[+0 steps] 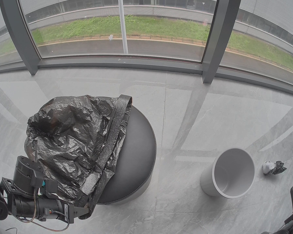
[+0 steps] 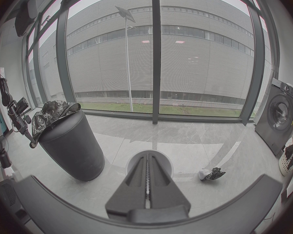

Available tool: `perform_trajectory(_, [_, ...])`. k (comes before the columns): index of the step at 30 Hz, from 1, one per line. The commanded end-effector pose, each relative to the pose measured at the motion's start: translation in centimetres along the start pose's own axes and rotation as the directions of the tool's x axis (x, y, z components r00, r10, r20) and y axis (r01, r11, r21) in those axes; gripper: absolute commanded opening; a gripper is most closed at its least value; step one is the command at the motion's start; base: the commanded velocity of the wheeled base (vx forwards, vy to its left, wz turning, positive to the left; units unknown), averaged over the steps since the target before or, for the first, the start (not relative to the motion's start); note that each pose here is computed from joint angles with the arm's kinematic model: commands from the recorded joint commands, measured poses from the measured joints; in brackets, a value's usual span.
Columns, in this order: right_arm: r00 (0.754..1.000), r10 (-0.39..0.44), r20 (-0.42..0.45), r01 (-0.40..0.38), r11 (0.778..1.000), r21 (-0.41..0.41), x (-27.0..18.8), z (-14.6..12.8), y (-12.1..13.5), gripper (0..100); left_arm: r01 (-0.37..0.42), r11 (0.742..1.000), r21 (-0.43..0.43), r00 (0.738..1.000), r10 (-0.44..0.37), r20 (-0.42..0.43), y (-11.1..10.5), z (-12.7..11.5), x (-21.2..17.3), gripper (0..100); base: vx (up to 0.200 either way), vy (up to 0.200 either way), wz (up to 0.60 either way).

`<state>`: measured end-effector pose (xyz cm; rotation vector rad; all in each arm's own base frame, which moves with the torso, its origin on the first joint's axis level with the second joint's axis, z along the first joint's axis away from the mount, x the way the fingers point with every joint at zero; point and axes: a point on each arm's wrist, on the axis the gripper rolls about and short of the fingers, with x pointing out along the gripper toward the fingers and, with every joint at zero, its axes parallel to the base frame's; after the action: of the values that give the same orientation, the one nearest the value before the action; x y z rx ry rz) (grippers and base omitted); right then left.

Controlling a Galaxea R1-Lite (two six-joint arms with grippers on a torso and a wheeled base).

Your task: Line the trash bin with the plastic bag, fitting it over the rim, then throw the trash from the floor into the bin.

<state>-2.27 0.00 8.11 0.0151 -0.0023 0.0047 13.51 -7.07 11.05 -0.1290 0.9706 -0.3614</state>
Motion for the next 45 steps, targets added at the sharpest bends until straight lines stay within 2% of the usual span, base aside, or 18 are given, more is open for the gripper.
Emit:
perform_trajectory(1, [1.000, 0.000, -0.004, 0.000, 1.000, 0.000, 0.0, -0.5, 0.0, 0, 0.004, 1.000, -0.003, 1.000, -0.004, -0.009, 0.1, -0.1, 0.1, 0, 0.000, 0.000, 0.00])
perform_trajectory(9, [1.000, 0.000, -0.004, 0.000, 1.000, 0.000, 0.0, -0.5, 0.0, 0, 0.008, 1.000, -0.003, 1.000, -0.008, -0.019, 0.3, -0.7, -0.1, 0, 0.000, 0.000, 0.00])
perform_trajectory(12, [1.000, 0.000, -0.004, 0.000, 1.000, 0.000, 0.0, -0.5, 0.0, 0, 0.016, 1.000, 0.003, 1.000, -0.016, 0.009, 0.2, -0.6, -0.6, 0, 0.000, 0.000, 0.00])
perform_trajectory(18, [1.000, 0.001, -0.004, -0.001, 1.000, -0.004, 0.0, -0.5, 0.0, 0, -0.019, 0.996, 0.087, 0.996, 0.012, 0.086, 0.5, -0.4, -1.7, 0, 0.000, 0.000, 0.00])
perform_trajectory(20, [1.000, 0.001, -0.002, -0.001, 1.000, -0.010, 0.0, -0.5, 0.0, 0, -0.082, 0.981, 0.174, 0.980, 0.049, 0.191, 0.5, 0.5, -3.1, 0, 0.000, 0.000, 0.00])
perform_trajectory(23, [1.000, 0.000, -0.004, 0.000, 1.000, -0.010, 0.0, -0.5, 0.0, 0, -0.142, 0.958, 0.250, 0.956, 0.067, 0.284, 0.2, 1.2, -4.7, 0, 0.000, 0.000, 0.00])
perform_trajectory(26, [1.000, 0.000, -0.010, 0.000, 1.000, -0.009, 0.1, -0.5, 0.0, 0, -0.180, 0.935, 0.304, 0.935, 0.066, 0.349, -0.3, 1.7, -5.8, 0, 0.000, 0.000, 0.00])
perform_trajectory(29, [1.000, 0.004, -0.021, -0.004, 1.000, -0.009, 0.1, -0.5, 0.0, 0, -0.195, 0.924, 0.330, 0.918, 0.053, 0.392, -0.8, 2.0, -6.8, 0, 0.000, 0.000, 0.00])
perform_trajectory(32, [0.999, 0.006, -0.032, -0.006, 1.000, -0.009, 0.2, -0.4, 0.0, 0, -0.199, 0.921, 0.336, 0.915, 0.052, 0.400, -1.0, 2.1, -7.1, 0, 0.000, 0.000, 0.00])
perform_trajectory(33, [0.996, 0.020, -0.082, -0.021, 1.000, -0.009, 0.6, -0.3, 0.0, 0, -0.206, 0.913, 0.352, 0.911, 0.048, 0.409, -1.4, 2.1, -8.0, 0, 0.000, 0.000, 0.00])
perform_trajectory(35, [0.994, 0.030, -0.104, -0.031, 0.999, -0.009, 0.8, -0.3, 0.0, 0, -0.204, 0.912, 0.356, 0.913, 0.046, 0.406, -1.4, 1.9, -8.4, 0, 0.000, 0.000, 0.00])
perform_trajectory(37, [0.986, 0.075, -0.152, -0.077, 0.997, -0.010, 1.1, -0.3, -0.1, 0, -0.205, 0.912, 0.355, 0.919, 0.054, 0.392, -1.3, 1.5, -9.4, 0, 0.000, 0.000, 0.00])
perform_trajectory(41, [0.980, 0.111, -0.167, -0.115, 0.993, -0.019, 1.3, -0.2, -0.1, 0, -0.210, 0.914, 0.347, 0.911, 0.054, 0.408, -1.4, 2.0, -10.5, 0, 0.000, 0.000, 0.00])
perform_trajectory(42, [0.979, 0.117, -0.169, -0.123, 0.992, -0.029, 1.3, -0.2, -0.1, 100, -0.221, 0.918, 0.329, 0.898, 0.060, 0.436, -1.6, 2.8, -11.5, 0, 0.000, 0.000, 0.00])
perform_trajectory(45, [0.976, 0.132, -0.172, -0.141, 0.989, -0.044, 1.3, -0.1, -0.1, 100, -0.230, 0.920, 0.317, 0.887, 0.064, 0.457, -1.8, 3.6, -12.7, 0, 0.000, 0.000, 0.00])
